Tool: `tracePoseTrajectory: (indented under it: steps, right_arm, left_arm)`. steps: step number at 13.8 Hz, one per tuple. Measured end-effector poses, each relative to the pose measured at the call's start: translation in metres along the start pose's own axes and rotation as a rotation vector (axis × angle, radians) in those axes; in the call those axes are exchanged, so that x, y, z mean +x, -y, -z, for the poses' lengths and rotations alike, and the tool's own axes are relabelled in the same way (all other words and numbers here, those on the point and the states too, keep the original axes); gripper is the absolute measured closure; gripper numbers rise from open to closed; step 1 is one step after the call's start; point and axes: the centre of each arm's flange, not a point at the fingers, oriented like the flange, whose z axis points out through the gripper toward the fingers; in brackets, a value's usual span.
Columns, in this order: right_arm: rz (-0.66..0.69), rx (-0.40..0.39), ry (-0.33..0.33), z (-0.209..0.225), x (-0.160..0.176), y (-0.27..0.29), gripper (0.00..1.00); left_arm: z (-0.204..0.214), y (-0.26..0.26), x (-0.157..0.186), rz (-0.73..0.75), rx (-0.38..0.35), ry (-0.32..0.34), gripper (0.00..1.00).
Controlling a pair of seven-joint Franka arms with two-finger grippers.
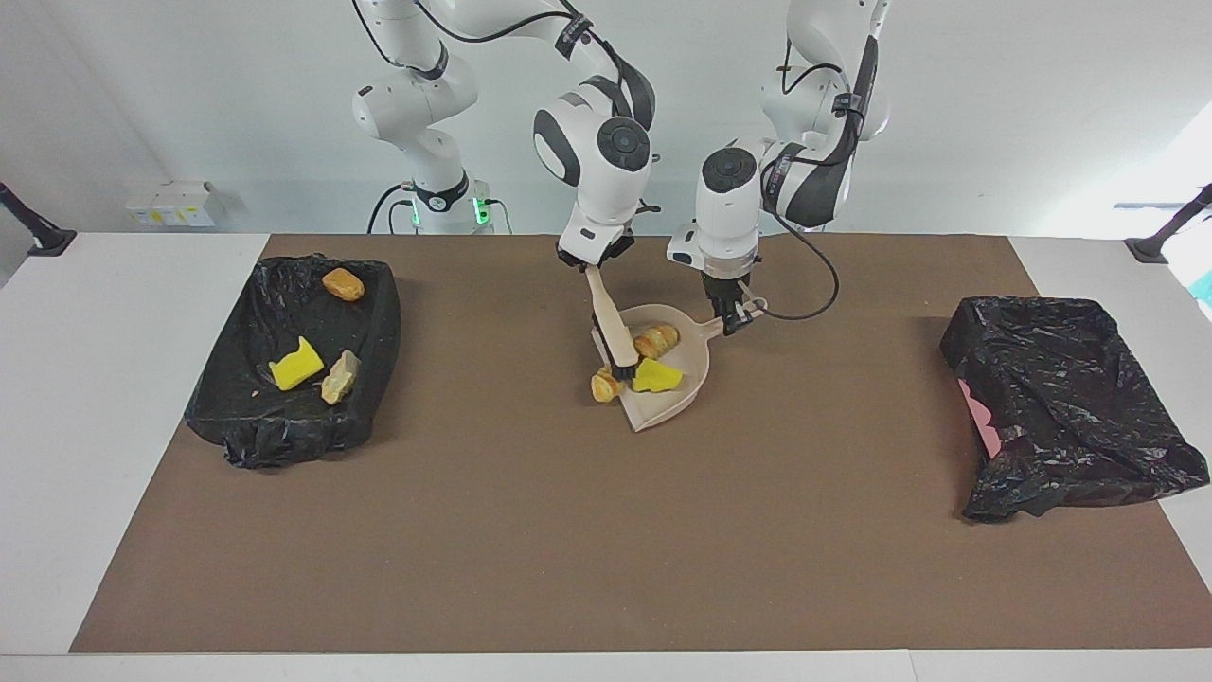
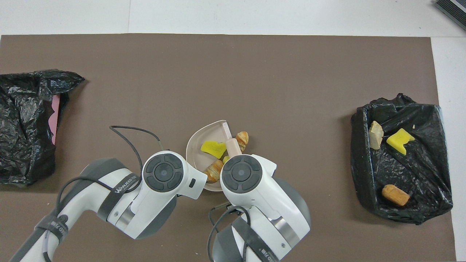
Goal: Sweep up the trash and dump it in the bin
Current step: 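Sweep the remaining pieces into the dustpan with the right gripper's brush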
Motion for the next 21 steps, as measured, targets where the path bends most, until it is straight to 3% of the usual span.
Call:
tracePoseTrajectory:
  steps: [4,8,14,21]
  right_arm:
    - [0.027,-0.021,-0.053,0.01,0.034,-0.066,0.74]
    - [0.068,-0.021,-0.02,-0.018,0.06,-0.105,0.74]
    - [0.108,-0.018,-0.01,-0.043,0.066,-0.071,0.74]
    - [0.055,0.073,0.008,-0.031,0.02,0.041,0.74]
  left_arm:
    - [0.0,0.0,0.0,-0.002,0.001,-0.002,0.69]
    - [0.0,0.0,0.0,-0.002,-0.001,0.001,0.69]
    - [0.0,-0.001,0.0,0.003,-0.003,0.005,0.69]
    - [0.0,-0.001,0.0,0.002,-0.002,0.002,0.69]
